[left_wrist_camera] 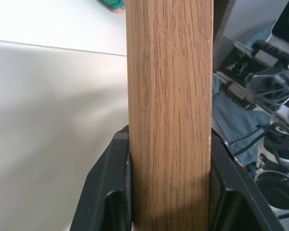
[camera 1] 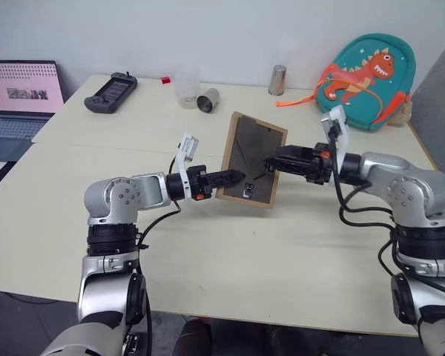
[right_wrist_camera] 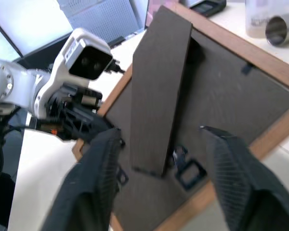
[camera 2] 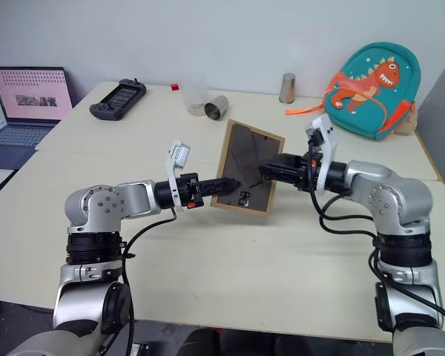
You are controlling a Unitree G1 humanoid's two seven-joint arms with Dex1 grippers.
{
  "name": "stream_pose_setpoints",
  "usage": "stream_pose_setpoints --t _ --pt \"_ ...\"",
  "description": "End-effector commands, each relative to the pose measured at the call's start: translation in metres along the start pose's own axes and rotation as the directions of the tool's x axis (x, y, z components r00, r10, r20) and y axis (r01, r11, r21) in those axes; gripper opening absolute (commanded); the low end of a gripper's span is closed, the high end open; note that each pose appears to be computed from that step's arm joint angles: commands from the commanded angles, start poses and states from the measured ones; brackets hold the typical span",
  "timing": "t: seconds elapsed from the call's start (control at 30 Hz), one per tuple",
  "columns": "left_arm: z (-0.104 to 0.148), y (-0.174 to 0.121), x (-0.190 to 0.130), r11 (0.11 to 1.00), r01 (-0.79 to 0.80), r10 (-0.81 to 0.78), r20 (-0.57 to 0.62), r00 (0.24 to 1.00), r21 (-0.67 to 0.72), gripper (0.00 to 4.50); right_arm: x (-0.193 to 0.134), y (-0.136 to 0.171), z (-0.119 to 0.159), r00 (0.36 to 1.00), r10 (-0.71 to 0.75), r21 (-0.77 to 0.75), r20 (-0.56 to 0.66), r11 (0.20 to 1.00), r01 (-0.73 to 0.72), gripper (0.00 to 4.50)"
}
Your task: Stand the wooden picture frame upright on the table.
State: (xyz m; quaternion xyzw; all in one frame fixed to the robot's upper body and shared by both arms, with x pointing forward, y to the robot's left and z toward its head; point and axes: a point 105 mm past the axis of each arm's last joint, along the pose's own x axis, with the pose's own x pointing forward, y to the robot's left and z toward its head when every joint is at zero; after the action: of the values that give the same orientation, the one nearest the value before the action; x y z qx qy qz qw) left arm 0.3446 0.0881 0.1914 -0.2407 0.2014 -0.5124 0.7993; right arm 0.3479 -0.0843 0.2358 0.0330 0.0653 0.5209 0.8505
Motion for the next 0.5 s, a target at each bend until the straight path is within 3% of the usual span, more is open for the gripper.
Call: stream_pose_setpoints --t 0.03,0.1,0.23,0.33,0.5 --pt "0.01 -0.026 0.003 0.992 0.093 -0.097 0.034 0.995 0.089 1.27 0.025 -0.004 0.007 1.0 0.014 -0.065 0.017 0.998 -0.013 3.74" --pt "0.011 -0.026 0.003 0.992 0.088 -0.092 0.039 0.995 0.093 1.27 0.031 -0.001 0.006 0.999 0.038 -0.084 0.014 0.996 -0.036 4.07" --pt "0.012 -0.023 -0.002 0.994 0.066 -0.07 0.052 0.996 0.086 1.27 0.035 0.037 0.014 0.973 0.231 -0.085 0.02 0.97 -0.228 4.07" --pt "0.011 -0.021 -0.007 0.996 0.051 -0.055 0.056 0.997 0.075 1.27 0.02 0.056 0.012 0.939 0.344 -0.042 -0.006 0.938 -0.344 4.07" --pt "0.011 -0.02 -0.011 0.997 0.043 -0.047 0.058 0.997 0.064 1.27 0.002 0.054 0.003 0.94 0.338 -0.013 -0.046 0.941 -0.339 4.07"
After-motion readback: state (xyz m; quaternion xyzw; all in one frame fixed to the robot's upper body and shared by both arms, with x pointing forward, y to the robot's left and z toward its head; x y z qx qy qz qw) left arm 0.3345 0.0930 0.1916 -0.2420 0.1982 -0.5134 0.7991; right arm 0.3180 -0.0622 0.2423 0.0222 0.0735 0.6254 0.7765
